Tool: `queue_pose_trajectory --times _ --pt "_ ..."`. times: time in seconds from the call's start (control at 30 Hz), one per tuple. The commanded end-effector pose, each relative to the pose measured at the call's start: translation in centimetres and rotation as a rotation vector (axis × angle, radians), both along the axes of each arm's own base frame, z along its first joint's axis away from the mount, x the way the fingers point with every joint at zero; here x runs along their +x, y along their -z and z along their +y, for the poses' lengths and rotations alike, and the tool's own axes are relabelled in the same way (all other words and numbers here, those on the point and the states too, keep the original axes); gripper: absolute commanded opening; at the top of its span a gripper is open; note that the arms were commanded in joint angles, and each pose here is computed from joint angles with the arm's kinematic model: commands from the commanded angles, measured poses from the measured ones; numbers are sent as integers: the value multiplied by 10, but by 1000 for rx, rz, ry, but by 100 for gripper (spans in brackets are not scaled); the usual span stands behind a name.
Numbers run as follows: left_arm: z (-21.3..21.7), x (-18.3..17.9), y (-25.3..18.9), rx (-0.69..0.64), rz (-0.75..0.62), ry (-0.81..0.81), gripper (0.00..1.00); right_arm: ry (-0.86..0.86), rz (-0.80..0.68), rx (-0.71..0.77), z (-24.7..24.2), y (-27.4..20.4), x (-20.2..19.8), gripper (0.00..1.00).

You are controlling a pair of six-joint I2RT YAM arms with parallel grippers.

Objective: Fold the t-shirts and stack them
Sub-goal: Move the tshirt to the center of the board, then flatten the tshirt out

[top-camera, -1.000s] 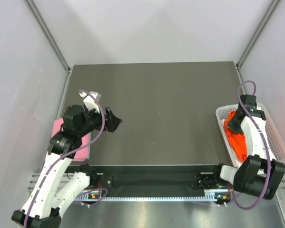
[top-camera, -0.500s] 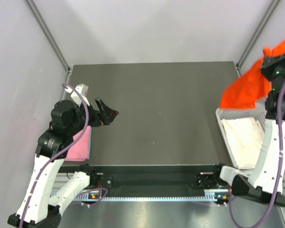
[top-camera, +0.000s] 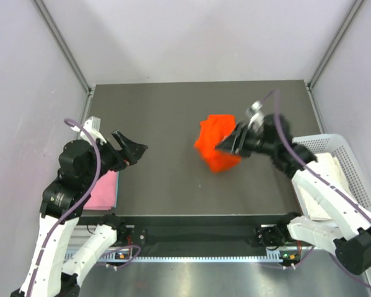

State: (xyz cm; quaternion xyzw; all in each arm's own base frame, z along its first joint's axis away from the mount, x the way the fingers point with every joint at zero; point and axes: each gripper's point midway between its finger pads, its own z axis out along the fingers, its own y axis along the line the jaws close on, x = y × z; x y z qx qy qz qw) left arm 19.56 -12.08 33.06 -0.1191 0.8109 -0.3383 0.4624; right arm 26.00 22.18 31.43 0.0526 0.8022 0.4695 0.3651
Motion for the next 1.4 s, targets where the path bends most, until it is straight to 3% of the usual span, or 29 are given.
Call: queue_pose_trajectory --times 0.0,0.03,0.13,0.2,0.23,0.33,0.43,0.47,0.6,0.8,1.0,1.1,1.37 --pt "4 0 17 9 36 -32 91 -302 85 9 40 44 -68 44" --pt "3 3 26 15 60 -27 91 -347 120 8 45 58 -80 53" --pt "-8 18 58 38 147 5 89 -335 259 -38 36 113 -92 61" --pt "-28 25 84 2 229 92 85 -294 268 -120 25 140 -85 61" --pt "-41 38 77 -43 178 130 79 -265 307 -180 15 153 -84 61" --pt "-76 45 109 -77 270 225 78 -253 285 -352 2 173 -68 61" --pt "-106 53 143 63 339 300 84 -335 261 -432 7 182 -59 64" --pt "-105 47 178 149 480 297 85 -373 270 -445 11 188 -59 64" --pt "-101 40 225 279 670 283 82 -429 196 -522 27 197 -40 64" --pt "-90 53 236 334 590 246 80 -469 177 -617 50 215 2 60" --pt "-71 62 261 344 670 208 79 -517 189 -673 67 236 31 50" --pt "-69 67 273 304 713 220 75 -531 183 -722 68 242 43 43" --pt "-78 75 295 246 764 284 60 -562 213 -728 79 262 54 40"
